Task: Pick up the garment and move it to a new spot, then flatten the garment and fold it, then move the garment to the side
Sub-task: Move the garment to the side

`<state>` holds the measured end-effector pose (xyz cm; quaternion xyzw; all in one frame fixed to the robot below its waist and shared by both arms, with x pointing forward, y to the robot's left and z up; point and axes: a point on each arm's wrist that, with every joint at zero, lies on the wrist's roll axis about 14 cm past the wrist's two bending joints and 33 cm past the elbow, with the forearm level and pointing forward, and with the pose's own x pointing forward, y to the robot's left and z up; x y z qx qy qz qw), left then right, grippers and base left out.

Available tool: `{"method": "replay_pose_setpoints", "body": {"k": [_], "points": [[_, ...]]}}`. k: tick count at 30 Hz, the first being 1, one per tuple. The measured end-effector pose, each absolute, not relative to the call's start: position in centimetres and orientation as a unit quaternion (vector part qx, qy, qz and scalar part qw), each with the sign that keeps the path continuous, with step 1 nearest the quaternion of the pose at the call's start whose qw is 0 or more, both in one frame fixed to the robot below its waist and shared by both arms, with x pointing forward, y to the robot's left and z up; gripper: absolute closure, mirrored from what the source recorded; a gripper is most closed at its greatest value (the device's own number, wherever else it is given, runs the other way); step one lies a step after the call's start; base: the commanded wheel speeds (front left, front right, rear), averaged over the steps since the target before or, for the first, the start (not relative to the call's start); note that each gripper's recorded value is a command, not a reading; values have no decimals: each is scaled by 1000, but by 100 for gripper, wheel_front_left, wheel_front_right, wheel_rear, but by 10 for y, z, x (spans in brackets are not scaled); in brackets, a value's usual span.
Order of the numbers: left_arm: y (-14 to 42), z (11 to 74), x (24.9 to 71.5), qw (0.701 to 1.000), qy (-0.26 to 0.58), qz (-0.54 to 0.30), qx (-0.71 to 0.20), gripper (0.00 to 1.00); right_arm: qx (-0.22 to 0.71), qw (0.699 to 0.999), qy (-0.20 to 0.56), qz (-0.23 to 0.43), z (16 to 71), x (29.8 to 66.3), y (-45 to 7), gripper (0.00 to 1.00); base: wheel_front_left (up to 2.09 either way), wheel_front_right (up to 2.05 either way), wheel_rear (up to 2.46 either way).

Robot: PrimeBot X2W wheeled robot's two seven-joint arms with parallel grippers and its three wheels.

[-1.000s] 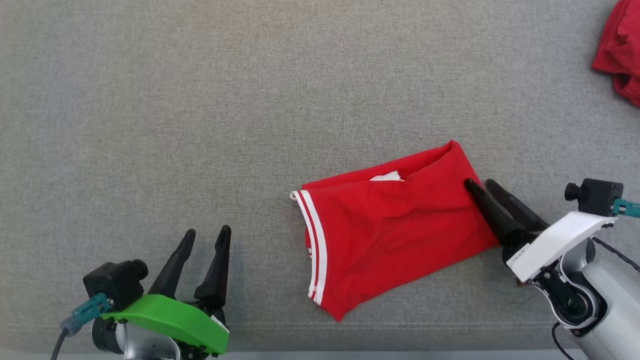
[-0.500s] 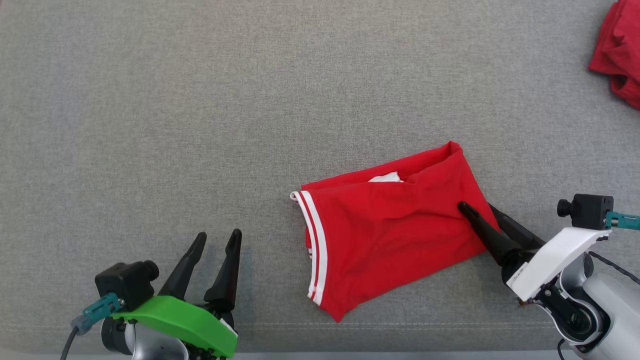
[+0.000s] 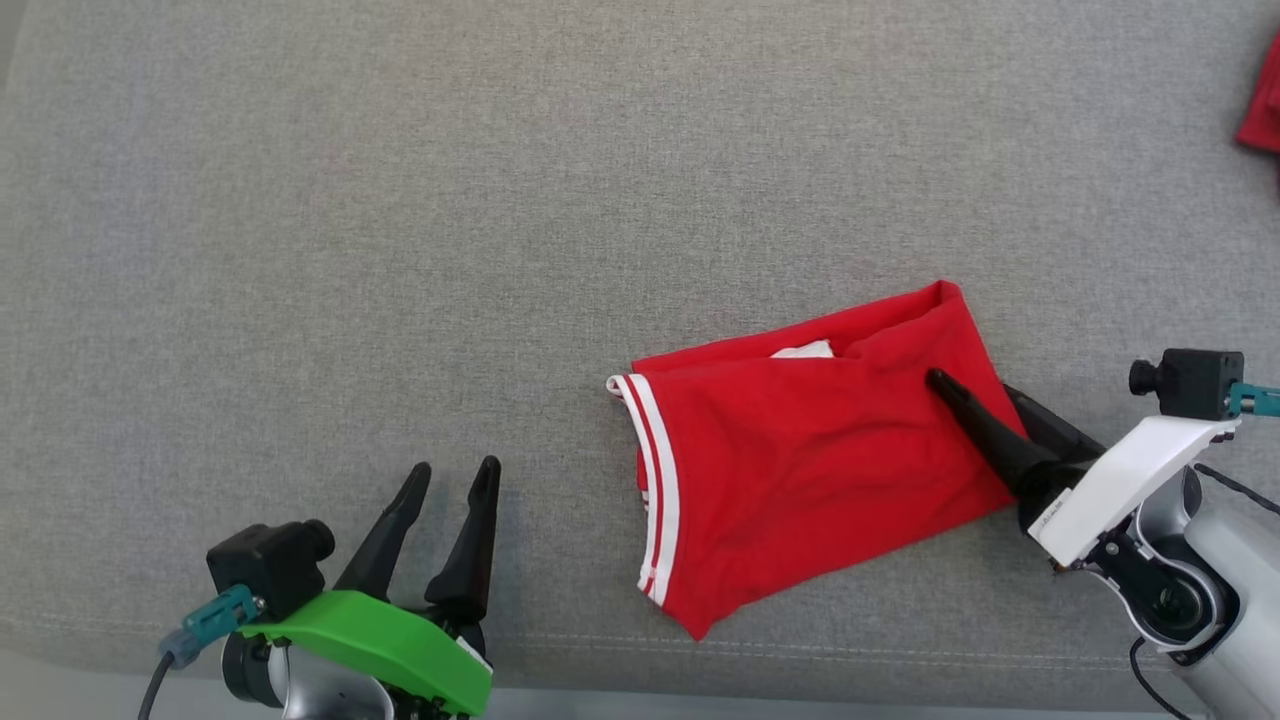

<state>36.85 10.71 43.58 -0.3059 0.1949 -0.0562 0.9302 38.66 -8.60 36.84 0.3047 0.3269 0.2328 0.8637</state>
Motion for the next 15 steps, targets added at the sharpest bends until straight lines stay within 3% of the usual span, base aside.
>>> {"method": "replay_pose_setpoints", "body": {"k": [2, 3, 4, 6, 7, 15], "points": [[107, 435, 368, 929, 196, -52, -308, 0, 309, 863, 325, 234, 370, 392, -85, 27, 0, 0, 0], [108, 434, 367, 929, 196, -49, -309, 0, 311, 862, 324, 235, 370, 395, -84, 51, 0, 0, 0], [109, 434, 367, 929, 196, -47, -310, 0, 313, 862, 322, 235, 371, 398, -83, 55, 0, 0, 0], [112, 432, 366, 930, 196, -40, -309, 0, 316, 860, 323, 236, 371, 401, -82, 75, 0, 0, 0], [112, 432, 366, 930, 196, -40, -309, 0, 316, 860, 323, 236, 371, 401, -82, 98, 0, 0, 0], [122, 435, 366, 933, 184, -22, -309, 0, 307, 854, 338, 250, 369, 403, -78, 100, 0, 0, 0]]}}
